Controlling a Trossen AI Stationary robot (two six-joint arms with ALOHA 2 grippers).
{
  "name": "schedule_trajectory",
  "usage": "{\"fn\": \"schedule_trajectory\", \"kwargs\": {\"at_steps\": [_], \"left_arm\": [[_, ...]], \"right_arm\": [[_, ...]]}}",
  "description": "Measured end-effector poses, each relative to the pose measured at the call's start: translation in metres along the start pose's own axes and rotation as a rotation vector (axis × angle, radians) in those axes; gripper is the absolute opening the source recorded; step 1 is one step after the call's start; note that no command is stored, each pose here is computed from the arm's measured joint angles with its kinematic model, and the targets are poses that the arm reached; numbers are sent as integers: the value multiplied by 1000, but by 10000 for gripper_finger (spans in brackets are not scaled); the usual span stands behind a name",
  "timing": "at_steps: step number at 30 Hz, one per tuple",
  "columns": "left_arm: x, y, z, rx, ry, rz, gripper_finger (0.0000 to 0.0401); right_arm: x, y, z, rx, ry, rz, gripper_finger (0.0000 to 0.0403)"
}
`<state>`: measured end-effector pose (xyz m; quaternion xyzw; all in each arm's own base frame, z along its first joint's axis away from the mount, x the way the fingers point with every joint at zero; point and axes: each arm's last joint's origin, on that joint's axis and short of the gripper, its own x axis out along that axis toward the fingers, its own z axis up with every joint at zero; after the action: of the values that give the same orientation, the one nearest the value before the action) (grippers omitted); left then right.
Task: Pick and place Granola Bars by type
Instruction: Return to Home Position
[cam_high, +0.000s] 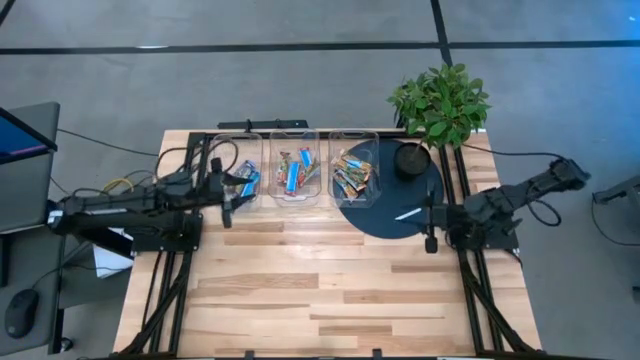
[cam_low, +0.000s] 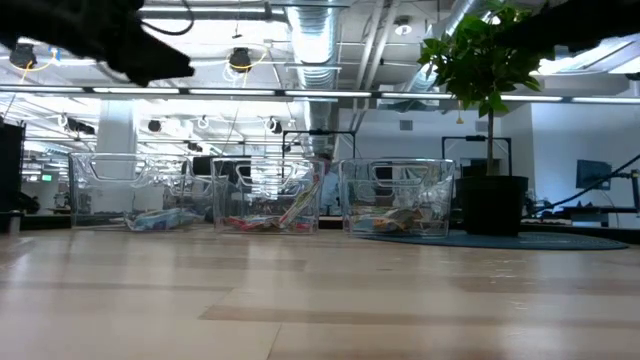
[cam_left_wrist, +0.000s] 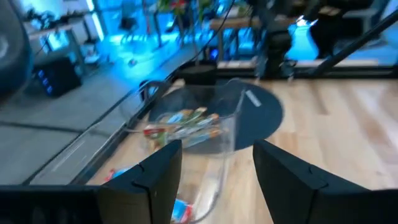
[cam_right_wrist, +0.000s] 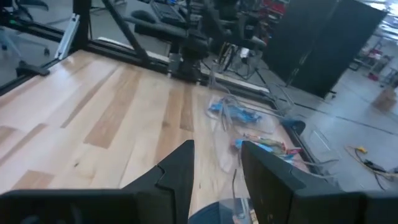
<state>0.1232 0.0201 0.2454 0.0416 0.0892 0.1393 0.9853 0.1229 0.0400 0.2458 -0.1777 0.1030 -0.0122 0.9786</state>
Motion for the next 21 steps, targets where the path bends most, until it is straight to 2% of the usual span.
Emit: {"fn": "schedule_trajectory", "kwargs": {"at_steps": [4, 7, 9, 12, 16, 21], "left_arm": [[-15, -1, -20, -23, -80, -51, 194], [-23, -3, -30, -36, -150, -93, 194], [-26, -4, -37, -39, -190, -106, 194], [-30, -6, -46, -43, -241, -123, 194], [-29, -9, -52, -34, -226, -145, 194], [-27, -11, -54, -33, -224, -163, 194]], "right_arm": [[3, -12, -1, 38, -14, -35, 127], [0, -21, -5, 109, -102, -105, 127], [-2, -24, -13, 145, -164, -136, 127], [-3, -20, -34, 162, -198, -102, 127], [-7, -18, -54, 199, -208, -101, 127], [-14, -19, -66, 214, -229, -127, 127]]}}
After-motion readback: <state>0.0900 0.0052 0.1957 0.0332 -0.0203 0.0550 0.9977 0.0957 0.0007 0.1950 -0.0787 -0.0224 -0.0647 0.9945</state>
